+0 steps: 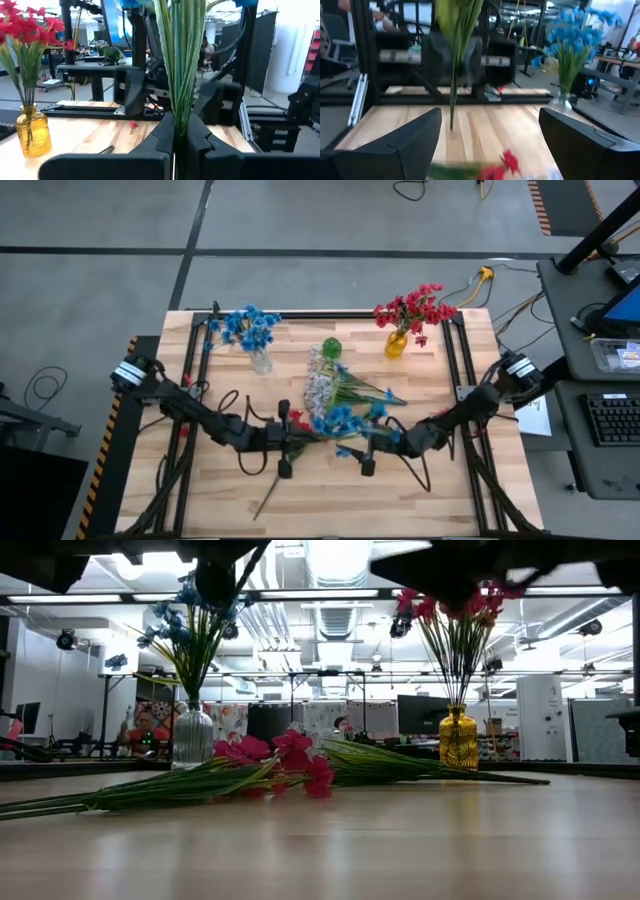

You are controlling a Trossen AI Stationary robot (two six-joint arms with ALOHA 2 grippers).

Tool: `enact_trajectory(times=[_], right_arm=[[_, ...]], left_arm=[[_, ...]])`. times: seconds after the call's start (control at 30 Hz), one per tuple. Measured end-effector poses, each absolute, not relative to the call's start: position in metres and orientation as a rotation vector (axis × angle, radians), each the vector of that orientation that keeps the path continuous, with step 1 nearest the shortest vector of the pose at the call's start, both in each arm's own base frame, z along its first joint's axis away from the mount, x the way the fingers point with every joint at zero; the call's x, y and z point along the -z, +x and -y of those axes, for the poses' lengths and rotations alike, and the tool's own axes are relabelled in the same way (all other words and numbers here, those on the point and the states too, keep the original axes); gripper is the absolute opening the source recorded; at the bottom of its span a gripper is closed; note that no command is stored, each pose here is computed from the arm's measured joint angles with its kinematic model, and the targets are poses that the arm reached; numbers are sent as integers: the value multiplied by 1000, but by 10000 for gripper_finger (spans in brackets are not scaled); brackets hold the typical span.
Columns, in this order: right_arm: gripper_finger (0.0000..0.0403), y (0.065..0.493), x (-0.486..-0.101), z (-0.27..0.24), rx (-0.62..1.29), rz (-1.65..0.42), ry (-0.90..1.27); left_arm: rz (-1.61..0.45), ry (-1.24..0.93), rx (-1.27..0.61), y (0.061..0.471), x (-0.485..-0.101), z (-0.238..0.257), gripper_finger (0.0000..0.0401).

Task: Sort flowers into vase by color
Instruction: Put the blue flowers into the transparent vase

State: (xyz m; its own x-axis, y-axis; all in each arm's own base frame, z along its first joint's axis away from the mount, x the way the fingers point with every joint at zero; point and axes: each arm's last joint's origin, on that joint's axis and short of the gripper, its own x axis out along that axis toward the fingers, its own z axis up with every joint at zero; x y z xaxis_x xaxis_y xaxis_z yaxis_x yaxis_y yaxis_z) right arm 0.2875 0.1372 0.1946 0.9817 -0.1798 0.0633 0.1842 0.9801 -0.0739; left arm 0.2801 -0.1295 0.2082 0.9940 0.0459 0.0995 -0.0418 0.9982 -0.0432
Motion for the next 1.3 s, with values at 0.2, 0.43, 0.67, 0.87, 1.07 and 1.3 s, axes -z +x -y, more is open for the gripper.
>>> enact_trajectory(times=[0.2,0.43,0.67,0.87,1.07,1.3], right_arm=[[327,308,-210,-136,142,112,-93],[327,321,-225,-134,68,170,-111],[292,326,-226,-127,75,169,-94],[192,327,-224,-125,77,149,-93],[106,327,-221,-125,74,117,-101],[41,326,-222,-125,73,103,-117]], left_arm=[[83,24,-38,284,-202,133,0],[78,25,-59,282,-199,131,0],[83,23,-63,282,-199,130,0],[81,20,-106,282,-199,129,5],[83,-9,-124,282,-200,129,60],[66,-24,-116,282,-198,130,166]])
